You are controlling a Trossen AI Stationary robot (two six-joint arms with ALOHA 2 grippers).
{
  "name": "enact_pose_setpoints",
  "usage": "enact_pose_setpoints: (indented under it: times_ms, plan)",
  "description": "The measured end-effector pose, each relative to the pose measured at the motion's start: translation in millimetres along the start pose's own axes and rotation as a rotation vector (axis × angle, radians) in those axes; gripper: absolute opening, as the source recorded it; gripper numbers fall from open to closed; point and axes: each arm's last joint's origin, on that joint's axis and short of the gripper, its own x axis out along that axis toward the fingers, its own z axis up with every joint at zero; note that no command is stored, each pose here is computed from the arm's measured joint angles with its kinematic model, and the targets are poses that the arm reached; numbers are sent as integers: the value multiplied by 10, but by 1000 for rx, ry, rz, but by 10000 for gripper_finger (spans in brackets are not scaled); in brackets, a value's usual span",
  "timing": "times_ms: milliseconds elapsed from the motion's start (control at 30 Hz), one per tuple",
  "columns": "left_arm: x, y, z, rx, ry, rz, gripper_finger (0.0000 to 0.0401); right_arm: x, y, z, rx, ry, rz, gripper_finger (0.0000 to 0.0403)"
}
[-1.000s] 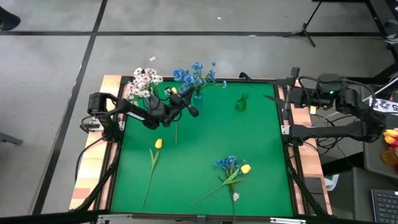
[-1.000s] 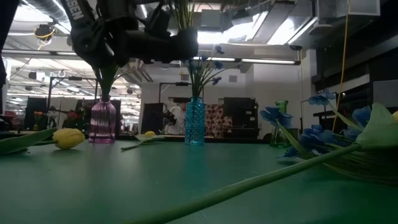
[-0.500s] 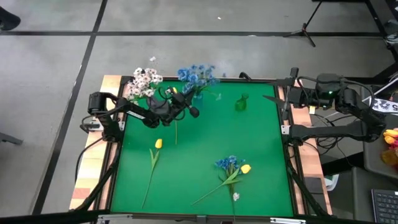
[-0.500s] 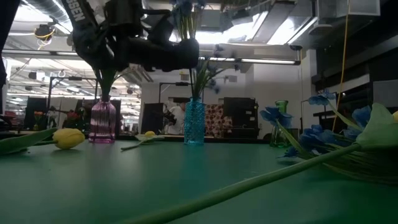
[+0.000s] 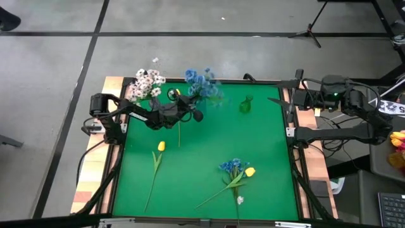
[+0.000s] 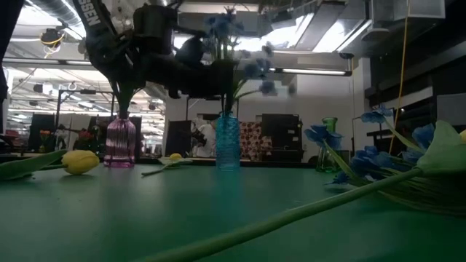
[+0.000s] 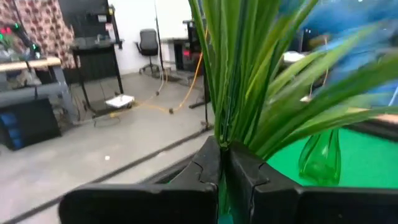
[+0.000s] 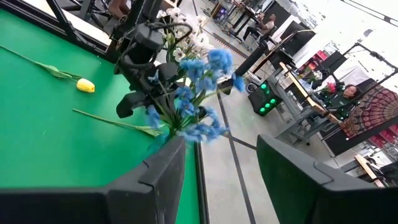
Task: Sort flowers into vase by color
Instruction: Put the top blue flowers into the blue vase
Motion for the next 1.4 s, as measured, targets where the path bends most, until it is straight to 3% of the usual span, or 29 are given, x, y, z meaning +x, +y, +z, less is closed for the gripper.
enact_pose_setpoints:
  times_ms: [433, 767, 933, 1200, 1400]
  plan:
    - [34, 47, -110, -40, 99, 17, 12, 0, 0, 0, -1, 0, 0, 198]
    - [33, 46, -109, -20, 99, 14, 29, 0, 14, -19, -6, 20, 14, 198]
    - [31, 24, -81, 50, 78, -24, 68, -1, 20, -27, -6, 28, 21, 198]
    - [59, 7, -30, 62, 62, -11, 163, -1, 20, -27, -6, 28, 21, 198]
    - [66, 14, 23, 34, 22, 34, 189, -1, 25, -34, -7, 35, 26, 198]
